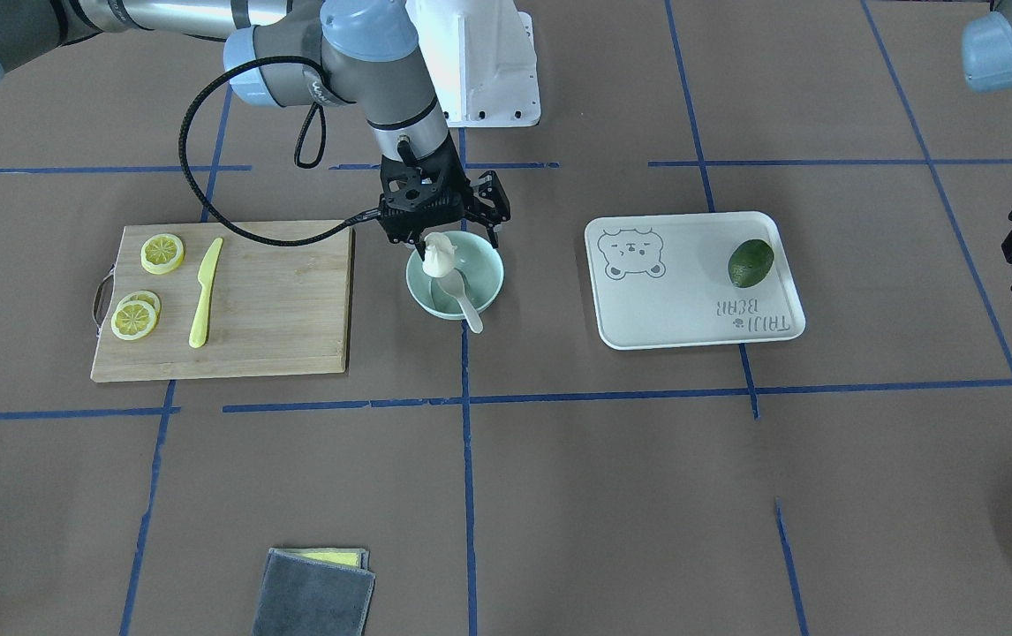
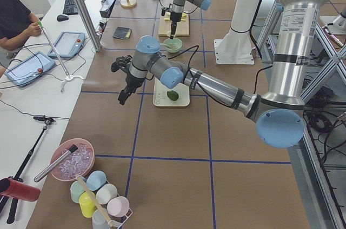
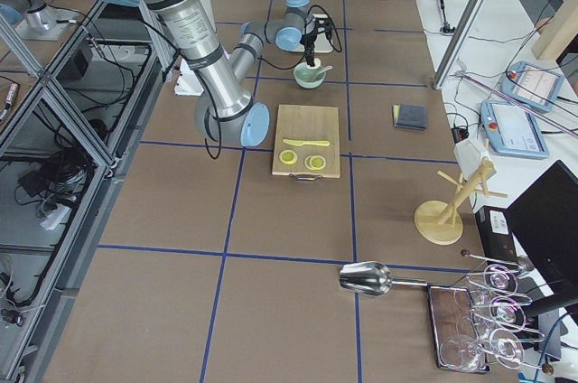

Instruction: Put spoon and bun in bowl

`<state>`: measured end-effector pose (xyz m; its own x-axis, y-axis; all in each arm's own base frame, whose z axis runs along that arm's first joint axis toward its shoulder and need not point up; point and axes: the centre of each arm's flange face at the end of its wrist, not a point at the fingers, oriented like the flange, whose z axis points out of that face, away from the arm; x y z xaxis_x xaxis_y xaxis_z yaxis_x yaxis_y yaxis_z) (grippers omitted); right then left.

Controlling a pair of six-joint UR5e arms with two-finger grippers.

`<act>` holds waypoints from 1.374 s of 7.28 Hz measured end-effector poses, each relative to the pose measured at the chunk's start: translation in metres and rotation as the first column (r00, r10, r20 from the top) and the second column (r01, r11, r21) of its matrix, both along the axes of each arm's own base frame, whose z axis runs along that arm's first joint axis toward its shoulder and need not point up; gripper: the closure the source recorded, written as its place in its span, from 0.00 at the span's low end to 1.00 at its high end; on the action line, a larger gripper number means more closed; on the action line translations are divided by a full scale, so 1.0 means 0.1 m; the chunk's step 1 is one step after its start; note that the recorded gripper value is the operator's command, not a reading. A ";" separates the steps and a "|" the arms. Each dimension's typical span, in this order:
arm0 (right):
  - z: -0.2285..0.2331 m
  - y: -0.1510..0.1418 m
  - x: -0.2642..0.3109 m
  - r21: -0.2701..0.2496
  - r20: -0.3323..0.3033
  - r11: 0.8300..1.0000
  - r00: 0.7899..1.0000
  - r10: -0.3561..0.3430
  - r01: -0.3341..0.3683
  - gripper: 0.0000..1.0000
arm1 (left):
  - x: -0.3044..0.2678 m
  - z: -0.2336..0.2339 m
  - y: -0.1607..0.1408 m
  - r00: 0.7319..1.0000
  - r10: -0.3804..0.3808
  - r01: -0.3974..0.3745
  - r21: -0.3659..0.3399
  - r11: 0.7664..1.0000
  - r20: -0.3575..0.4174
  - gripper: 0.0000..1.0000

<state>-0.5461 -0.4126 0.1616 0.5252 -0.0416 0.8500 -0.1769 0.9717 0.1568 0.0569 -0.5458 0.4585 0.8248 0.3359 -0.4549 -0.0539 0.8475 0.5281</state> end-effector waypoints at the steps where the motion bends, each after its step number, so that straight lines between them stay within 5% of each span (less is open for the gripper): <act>1: 0.00 0.00 0.00 0.000 0.000 1.000 1.000 0.000 0.000 0.00 | -0.15 0.20 -0.04 1.000 0.019 -0.019 -0.038 0.999 0.016 0.00; 6: 0.01 -0.09 0.09 -0.004 -0.011 1.000 1.000 0.007 -0.007 0.00 | -0.90 0.98 -0.01 0.993 0.114 -0.120 -0.206 0.971 -0.044 0.00; 10: 0.34 -0.56 1.40 -0.011 -0.144 0.999 0.988 -0.053 0.052 0.00 | -1.00 1.42 0.20 0.983 0.105 -0.146 -0.286 0.947 -0.154 0.00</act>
